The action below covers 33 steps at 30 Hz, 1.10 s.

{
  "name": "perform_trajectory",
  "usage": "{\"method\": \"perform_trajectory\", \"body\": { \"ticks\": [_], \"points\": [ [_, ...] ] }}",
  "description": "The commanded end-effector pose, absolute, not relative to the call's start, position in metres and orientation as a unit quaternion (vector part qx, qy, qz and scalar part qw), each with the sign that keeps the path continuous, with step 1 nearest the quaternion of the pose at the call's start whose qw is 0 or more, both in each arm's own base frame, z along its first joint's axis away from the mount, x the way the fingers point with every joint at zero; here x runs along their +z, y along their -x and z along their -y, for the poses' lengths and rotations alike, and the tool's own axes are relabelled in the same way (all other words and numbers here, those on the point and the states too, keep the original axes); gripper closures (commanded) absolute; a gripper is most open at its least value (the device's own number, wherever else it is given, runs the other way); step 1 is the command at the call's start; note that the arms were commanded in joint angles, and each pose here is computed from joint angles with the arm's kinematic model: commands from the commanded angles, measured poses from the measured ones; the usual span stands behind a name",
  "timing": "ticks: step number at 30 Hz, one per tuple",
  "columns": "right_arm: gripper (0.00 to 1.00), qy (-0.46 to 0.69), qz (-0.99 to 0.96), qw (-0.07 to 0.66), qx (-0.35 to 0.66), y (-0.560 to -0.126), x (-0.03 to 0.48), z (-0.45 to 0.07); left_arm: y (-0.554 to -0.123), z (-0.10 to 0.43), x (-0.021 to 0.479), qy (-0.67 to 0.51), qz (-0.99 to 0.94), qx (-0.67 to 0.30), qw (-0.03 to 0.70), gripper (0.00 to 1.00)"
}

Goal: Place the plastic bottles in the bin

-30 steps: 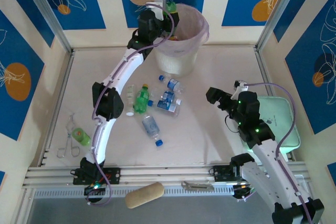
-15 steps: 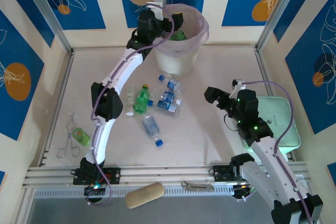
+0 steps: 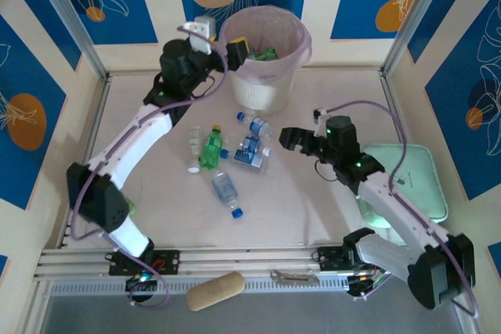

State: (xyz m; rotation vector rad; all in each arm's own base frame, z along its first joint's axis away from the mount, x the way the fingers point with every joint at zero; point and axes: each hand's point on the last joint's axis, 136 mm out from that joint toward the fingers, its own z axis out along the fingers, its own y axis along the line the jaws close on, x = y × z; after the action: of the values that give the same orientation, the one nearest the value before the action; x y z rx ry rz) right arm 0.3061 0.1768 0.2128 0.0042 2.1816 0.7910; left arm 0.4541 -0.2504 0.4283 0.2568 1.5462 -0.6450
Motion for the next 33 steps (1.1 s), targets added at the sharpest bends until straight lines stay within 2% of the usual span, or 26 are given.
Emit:
{"method": "perform_trajectory", "body": {
  "ticks": [1, 11, 19, 24, 33],
  "points": [
    [0.01, 0.069, -0.868, 0.383, 0.307, -0.309, 0.218, -0.208, -0.441, 0.223, 0.387, -0.091, -0.712, -0.258, 0.646, 0.0],
    [0.01, 0.234, -0.898, 0.265, 0.262, -0.318, 0.179, -0.294, -0.376, 0.136, 0.269, 0.011, -0.794, -0.189, 0.578, 0.0],
    [0.01, 0.315, -0.907, 0.182, 0.213, -0.303, 0.14, -0.32, -0.347, 0.056, 0.207, 0.13, -0.827, -0.087, 0.54, 0.0],
    [0.01, 0.342, -0.911, 0.152, 0.174, -0.3, 0.123, -0.322, -0.343, 0.045, 0.19, 0.177, -0.815, -0.119, 0.539, 0.0],
    [0.01, 0.385, -0.909, 0.129, 0.096, -0.307, 0.097, -0.327, -0.349, 0.062, 0.173, 0.166, -0.834, -0.166, 0.5, 0.0]
  ]
}}
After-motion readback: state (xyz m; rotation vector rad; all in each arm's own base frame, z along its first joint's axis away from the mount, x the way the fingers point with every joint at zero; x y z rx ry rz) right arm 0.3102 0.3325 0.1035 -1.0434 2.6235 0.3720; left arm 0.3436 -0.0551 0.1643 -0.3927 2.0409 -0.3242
